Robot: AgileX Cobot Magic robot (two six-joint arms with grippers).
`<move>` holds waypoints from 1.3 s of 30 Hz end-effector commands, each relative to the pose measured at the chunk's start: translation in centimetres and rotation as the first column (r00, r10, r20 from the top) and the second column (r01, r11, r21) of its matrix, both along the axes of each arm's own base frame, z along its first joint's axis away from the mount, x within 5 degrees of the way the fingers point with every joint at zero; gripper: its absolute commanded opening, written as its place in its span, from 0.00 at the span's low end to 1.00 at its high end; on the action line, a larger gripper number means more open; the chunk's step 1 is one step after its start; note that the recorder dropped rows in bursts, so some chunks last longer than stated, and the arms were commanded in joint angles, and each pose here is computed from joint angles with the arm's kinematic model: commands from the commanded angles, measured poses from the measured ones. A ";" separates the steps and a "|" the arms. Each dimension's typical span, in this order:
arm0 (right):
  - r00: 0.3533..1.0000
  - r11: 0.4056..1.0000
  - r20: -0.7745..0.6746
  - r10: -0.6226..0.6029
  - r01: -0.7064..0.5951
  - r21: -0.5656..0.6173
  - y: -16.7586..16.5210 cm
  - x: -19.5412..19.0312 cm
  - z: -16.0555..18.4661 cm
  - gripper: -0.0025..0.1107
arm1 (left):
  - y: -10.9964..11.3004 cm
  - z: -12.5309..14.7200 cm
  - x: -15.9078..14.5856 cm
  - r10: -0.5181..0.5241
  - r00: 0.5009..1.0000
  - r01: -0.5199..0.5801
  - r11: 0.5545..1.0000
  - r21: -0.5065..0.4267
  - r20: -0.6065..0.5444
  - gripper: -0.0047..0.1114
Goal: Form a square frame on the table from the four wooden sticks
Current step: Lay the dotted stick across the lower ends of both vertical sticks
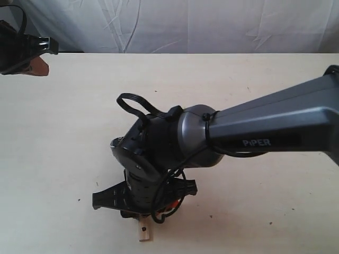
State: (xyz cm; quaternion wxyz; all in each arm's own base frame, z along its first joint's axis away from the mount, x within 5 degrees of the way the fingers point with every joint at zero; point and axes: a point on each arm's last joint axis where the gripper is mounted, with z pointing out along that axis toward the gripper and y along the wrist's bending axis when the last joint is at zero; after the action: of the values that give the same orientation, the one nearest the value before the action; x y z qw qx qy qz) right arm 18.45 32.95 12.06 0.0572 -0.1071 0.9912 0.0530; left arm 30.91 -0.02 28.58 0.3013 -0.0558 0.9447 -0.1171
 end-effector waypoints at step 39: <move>0.450 0.447 0.060 0.891 -0.843 -0.299 -8.6 15.2 3.3 0.02 | 0.1 0.5 0.4 0.041 0.995 -0.040 0.999 -0.018 0.086 0.04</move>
State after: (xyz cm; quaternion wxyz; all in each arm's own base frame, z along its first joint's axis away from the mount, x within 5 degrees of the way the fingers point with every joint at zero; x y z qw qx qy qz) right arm 33.09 24.68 15.52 0.1076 -0.5961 0.7952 -0.0270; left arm 31.40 0.09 28.81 0.3339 -0.0697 0.9324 -0.1193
